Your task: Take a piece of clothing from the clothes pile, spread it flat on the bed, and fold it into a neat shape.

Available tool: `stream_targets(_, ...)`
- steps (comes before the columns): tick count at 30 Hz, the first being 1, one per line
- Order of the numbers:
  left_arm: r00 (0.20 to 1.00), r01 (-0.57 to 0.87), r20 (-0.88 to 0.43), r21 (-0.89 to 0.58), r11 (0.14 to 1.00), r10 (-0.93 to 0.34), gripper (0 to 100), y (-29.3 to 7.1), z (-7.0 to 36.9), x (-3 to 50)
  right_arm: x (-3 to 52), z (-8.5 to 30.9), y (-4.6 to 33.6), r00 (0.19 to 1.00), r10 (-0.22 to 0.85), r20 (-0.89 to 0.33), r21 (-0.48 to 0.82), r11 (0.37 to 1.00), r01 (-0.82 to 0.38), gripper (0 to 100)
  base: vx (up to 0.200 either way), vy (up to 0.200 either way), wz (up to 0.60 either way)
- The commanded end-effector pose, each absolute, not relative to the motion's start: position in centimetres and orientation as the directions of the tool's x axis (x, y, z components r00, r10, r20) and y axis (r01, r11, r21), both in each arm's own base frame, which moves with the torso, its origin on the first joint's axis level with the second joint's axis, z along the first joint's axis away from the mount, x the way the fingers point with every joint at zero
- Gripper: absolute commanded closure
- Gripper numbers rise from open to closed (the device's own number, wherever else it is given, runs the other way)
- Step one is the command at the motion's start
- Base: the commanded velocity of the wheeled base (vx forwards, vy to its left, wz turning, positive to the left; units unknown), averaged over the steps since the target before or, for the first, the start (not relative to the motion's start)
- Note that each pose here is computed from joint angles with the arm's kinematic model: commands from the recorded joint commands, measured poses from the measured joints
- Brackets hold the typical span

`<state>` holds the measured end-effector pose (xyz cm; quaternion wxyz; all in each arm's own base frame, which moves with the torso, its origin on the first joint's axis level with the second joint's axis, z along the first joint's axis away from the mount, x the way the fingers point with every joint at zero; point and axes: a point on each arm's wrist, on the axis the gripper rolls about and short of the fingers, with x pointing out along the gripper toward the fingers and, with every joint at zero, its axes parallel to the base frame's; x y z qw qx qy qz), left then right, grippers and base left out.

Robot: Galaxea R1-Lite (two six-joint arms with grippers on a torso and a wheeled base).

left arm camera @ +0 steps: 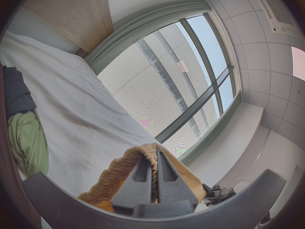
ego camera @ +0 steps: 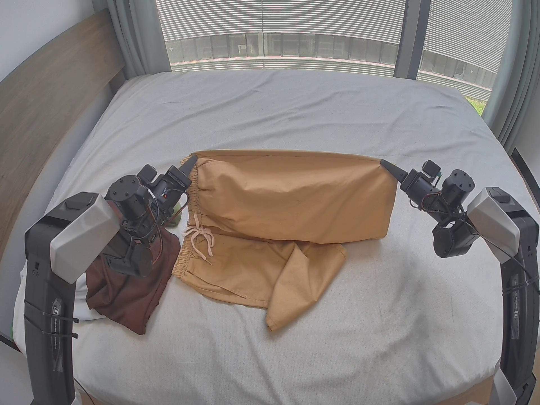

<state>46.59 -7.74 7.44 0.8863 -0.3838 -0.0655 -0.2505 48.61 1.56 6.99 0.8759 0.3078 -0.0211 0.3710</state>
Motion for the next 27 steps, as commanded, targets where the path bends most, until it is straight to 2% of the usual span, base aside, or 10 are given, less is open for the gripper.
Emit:
stream_targets(1,0.867,0.492,0.309,-0.648,0.581,-0.391,100,-7.6,7.3,46.8,49.1,7.3,1.7,0.721,0.639,0.268,0.521,0.533,-0.666,100,0.000,0.000,0.00)
stream_targets(23,0.873,0.481,0.295,-0.654,0.584,-0.389,100,-7.7,6.9,47.7,51.3,7.5,1.7,0.723,0.638,0.265,0.522,0.536,-0.664,100,0.000,0.000,0.00)
stream_targets(24,0.872,0.483,0.298,-0.653,0.583,-0.389,0,-7.7,7.0,47.7,51.3,7.6,1.7,0.723,0.638,0.266,0.521,0.536,-0.664,100,0.000,0.000,0.00)
stream_targets(27,0.874,0.478,0.291,-0.656,0.584,-0.389,0,-7.7,7.0,47.9,51.8,7.7,1.7,0.726,0.634,0.267,0.522,0.538,-0.662,100,0.000,0.000,0.00)
